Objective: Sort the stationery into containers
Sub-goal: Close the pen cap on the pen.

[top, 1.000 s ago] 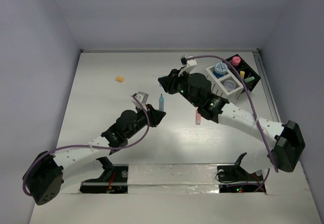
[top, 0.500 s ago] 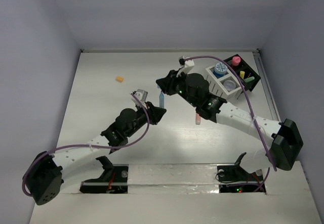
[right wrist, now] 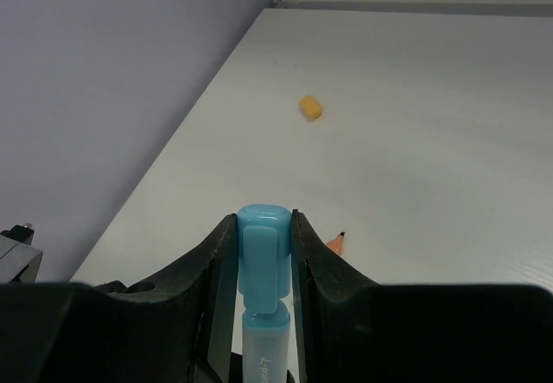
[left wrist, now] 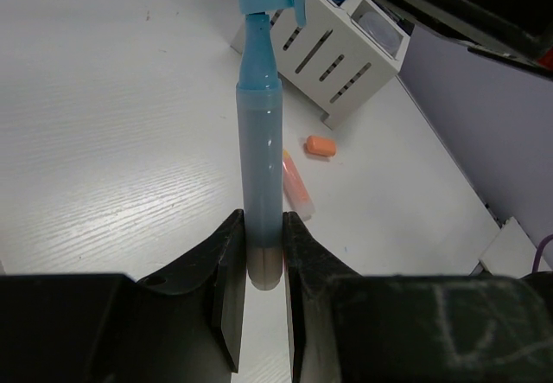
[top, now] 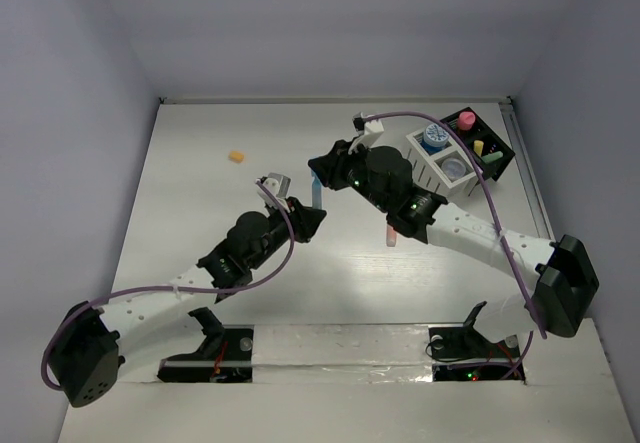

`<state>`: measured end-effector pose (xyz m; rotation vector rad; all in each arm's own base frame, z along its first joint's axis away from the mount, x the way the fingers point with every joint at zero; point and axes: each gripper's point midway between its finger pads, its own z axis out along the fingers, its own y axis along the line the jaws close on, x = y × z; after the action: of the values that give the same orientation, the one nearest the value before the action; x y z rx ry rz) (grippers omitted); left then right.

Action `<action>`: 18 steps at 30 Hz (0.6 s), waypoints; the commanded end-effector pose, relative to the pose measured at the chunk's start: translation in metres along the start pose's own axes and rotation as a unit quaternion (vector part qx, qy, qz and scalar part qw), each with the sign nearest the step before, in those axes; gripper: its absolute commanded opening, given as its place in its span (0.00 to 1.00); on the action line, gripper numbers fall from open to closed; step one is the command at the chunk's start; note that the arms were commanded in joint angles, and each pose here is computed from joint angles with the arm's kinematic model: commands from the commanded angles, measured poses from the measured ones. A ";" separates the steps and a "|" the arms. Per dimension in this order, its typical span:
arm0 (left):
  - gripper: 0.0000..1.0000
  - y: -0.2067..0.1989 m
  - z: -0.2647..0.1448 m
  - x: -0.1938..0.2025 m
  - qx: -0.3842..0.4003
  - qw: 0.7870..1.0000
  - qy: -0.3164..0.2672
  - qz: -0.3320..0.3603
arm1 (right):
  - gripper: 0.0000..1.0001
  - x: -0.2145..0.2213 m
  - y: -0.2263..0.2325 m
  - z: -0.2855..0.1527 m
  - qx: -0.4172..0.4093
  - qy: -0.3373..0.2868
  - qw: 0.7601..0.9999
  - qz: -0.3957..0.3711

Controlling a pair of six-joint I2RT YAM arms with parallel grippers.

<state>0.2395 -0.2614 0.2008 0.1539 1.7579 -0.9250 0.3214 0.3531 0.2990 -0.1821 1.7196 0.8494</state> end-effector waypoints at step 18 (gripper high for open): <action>0.00 -0.026 -0.002 -0.057 0.021 0.997 -0.072 0.019 | 0.00 -0.002 0.014 -0.001 -0.044 -0.013 0.999 0.029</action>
<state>0.2432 -0.2568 0.2103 0.1606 1.7421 -0.8819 0.3155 0.3595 0.2973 -0.1914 1.7156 0.9115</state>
